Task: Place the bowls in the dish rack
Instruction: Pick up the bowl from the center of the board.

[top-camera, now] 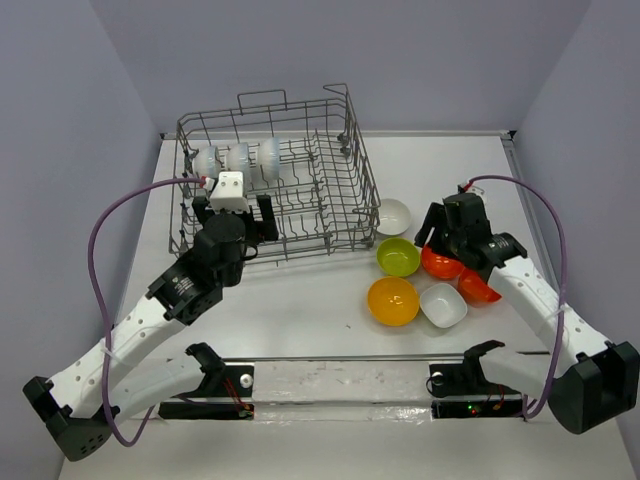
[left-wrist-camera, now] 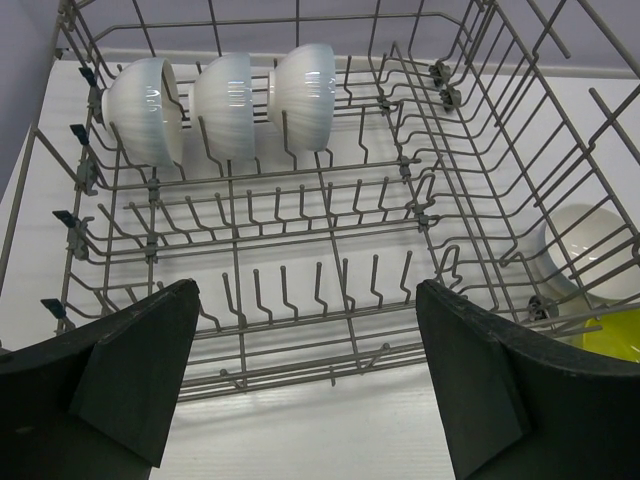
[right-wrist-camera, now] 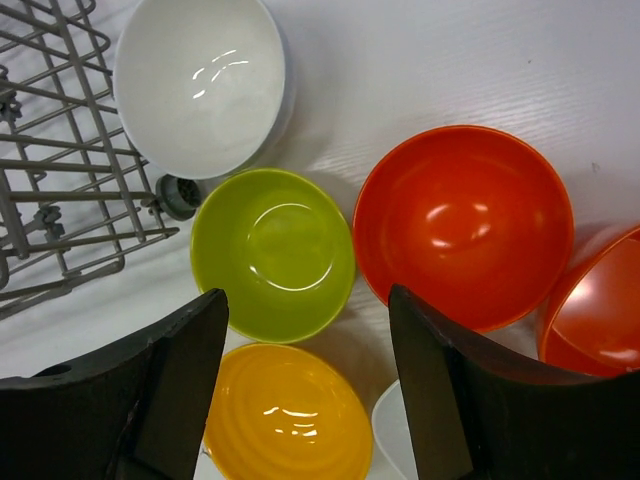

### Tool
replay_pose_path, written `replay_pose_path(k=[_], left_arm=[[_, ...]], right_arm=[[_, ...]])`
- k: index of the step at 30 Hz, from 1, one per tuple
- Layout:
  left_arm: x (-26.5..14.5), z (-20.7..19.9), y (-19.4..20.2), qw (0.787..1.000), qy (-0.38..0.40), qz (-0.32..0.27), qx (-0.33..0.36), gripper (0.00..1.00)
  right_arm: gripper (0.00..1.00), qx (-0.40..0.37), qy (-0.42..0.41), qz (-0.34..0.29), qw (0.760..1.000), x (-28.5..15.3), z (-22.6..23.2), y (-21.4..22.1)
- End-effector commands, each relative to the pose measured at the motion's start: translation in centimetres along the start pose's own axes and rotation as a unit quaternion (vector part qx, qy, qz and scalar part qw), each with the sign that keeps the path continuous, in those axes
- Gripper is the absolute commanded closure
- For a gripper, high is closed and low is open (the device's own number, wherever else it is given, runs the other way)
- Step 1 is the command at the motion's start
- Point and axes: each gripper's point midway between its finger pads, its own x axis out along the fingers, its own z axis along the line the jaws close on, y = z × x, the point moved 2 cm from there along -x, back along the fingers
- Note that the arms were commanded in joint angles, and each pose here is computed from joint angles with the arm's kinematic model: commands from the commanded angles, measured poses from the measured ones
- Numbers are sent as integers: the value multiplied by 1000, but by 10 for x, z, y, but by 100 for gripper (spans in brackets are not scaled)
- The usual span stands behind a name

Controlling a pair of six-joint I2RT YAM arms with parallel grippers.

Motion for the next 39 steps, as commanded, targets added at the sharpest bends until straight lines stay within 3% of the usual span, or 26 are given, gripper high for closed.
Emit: replay_pose_path(k=[1, 12, 32, 39], left_arm=[[2, 1, -6, 1000, -10, -16, -10, 1], [6, 0, 0, 1000, -17, -8, -3, 1], [12, -1, 9, 1000, -26, 4, 10, 1], [13, -1, 11, 999, -30, 8, 14, 1]], right_arm=[[30, 8, -48, 1, 999, -8, 10, 3], [34, 16, -15, -1, 1000, 3, -9, 21], [41, -5, -62, 55, 997, 7, -1, 49], [42, 2, -65, 41, 997, 9, 4, 40]])
